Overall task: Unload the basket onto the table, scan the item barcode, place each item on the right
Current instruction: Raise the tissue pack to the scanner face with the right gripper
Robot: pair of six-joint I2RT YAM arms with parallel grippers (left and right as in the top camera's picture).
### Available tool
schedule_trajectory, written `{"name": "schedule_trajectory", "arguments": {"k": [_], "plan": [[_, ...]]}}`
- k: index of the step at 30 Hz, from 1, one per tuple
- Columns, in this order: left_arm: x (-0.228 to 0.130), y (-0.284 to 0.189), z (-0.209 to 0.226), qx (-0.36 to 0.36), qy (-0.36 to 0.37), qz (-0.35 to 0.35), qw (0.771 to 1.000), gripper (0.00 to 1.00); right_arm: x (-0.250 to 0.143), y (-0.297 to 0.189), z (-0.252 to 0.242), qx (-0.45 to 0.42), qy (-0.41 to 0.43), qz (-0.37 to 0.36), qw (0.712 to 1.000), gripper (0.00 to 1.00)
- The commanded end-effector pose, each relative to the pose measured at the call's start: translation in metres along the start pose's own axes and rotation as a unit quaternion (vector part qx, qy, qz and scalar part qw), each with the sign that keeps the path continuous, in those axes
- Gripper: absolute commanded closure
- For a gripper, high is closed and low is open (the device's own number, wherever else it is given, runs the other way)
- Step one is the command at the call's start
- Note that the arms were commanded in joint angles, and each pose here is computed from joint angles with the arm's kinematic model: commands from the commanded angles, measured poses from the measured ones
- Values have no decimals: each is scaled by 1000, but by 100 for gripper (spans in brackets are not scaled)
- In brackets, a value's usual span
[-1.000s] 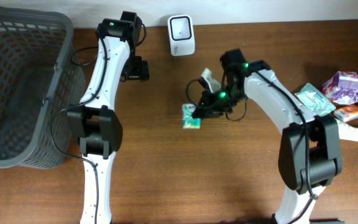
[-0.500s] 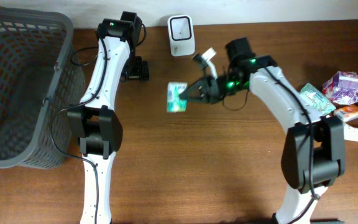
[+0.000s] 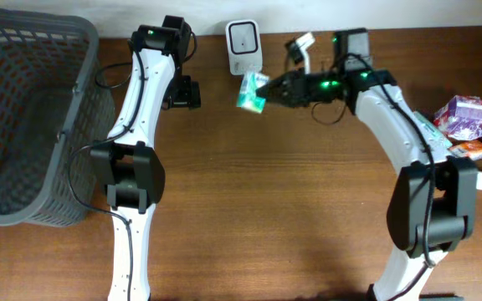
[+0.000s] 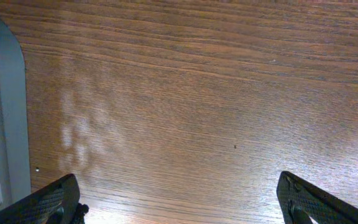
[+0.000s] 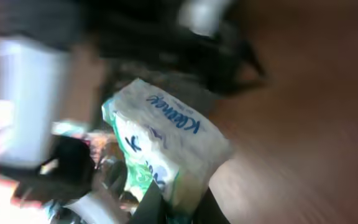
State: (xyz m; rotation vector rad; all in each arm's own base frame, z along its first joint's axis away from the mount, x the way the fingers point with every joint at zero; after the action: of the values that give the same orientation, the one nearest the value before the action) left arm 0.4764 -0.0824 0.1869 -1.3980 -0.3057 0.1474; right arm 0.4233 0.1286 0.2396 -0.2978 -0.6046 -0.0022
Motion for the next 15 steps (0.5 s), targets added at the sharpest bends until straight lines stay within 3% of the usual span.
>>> {"name": "schedule_trajectory", "arguments": {"k": [1,4,5,8,10,13,15], "plan": [[1,-5,4,1,-8,-5,1000,1,-28,24,-25,-351,40,66,933,96],[1,-5,4,1,-8,-5,1000,1,-29,26,-23,-491,19,76,868,96],[1,-5,4,1,-8,-5,1000,1,-20,22,-20,-559,-12,69,826,96],[1,-5,4,1,-8,-5,1000,1,14,22,-9,-665,-190,55,720,96],[1,-5,4,1,-8,-5,1000,1,37,29,-6,-657,-288,35,696,96],[1,-5,4,1,-8,-5,1000,1,60,57,-24,-599,-402,-11,692,94],[1,-5,4,1,-8,-5,1000,1,61,76,-43,-577,-464,-4,673,95]]}}
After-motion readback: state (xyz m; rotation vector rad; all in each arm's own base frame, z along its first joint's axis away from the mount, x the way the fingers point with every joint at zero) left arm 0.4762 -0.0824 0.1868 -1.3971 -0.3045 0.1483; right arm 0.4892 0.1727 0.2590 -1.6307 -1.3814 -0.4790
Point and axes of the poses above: each gripper's point midway between its finger pads, its own y axis out along the fingers, its own z axis along the line the jaws close on, x = y × z, the point moved 10 cm from there along -y, back along the fingers, and after that the axes turned 12 degrees about -y, right-handed, at the moved point
